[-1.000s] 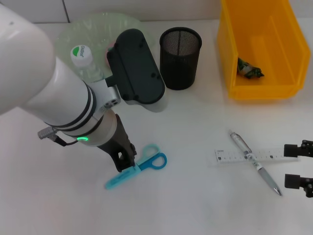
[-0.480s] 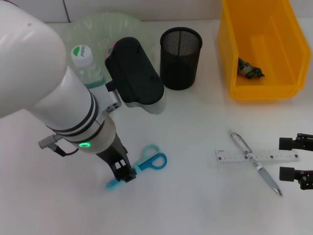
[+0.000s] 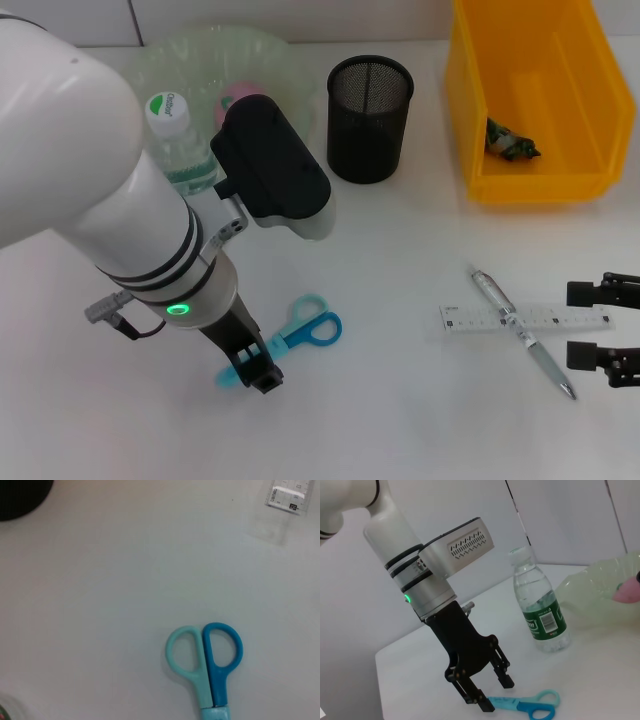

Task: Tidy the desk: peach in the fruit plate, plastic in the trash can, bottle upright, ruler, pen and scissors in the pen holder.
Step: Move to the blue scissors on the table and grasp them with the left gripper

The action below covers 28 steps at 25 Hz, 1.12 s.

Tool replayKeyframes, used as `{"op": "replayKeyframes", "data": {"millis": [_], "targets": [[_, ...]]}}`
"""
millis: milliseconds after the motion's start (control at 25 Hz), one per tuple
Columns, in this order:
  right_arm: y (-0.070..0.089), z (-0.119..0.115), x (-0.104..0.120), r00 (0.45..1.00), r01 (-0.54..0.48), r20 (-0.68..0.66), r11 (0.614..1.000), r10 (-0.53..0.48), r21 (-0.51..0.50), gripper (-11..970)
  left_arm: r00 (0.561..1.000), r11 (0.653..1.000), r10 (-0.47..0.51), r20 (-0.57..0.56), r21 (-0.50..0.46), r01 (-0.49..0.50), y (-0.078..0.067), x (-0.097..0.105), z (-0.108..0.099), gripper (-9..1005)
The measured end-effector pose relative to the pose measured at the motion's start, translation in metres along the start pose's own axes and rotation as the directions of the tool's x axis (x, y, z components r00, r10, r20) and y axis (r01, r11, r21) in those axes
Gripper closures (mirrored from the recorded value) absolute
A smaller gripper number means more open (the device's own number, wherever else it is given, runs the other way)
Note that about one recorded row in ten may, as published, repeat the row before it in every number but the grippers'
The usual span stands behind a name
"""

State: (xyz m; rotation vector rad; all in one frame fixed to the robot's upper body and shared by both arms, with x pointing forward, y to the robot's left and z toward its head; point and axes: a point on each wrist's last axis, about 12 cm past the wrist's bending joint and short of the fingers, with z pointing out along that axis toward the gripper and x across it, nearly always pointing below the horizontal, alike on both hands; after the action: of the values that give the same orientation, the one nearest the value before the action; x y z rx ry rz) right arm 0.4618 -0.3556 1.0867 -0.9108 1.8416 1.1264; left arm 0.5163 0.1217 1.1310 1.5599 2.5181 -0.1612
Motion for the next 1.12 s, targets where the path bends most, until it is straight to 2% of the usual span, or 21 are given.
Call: {"op": "replayKeyframes", "data": {"millis": [560,800,1120], "targets": [[0.016,0.000,0.010,0.995,0.093,0.039,0.994,-0.091,-0.055,120,1.000,1.000,-0.025,0.001,0.014,0.025,-0.001,0.000,0.000,440],[0.025,0.005,0.023,0.989,0.131,0.081,0.989,-0.126,-0.062,120,0.999,0.999,-0.031,0.009,0.013,0.031,0.000,-0.001,-0.001,439],[0.028,0.009,0.027,0.989,0.131,0.085,0.988,-0.124,-0.076,120,1.000,0.999,-0.031,-0.005,0.016,0.031,0.000,0.000,0.002,439]]}}
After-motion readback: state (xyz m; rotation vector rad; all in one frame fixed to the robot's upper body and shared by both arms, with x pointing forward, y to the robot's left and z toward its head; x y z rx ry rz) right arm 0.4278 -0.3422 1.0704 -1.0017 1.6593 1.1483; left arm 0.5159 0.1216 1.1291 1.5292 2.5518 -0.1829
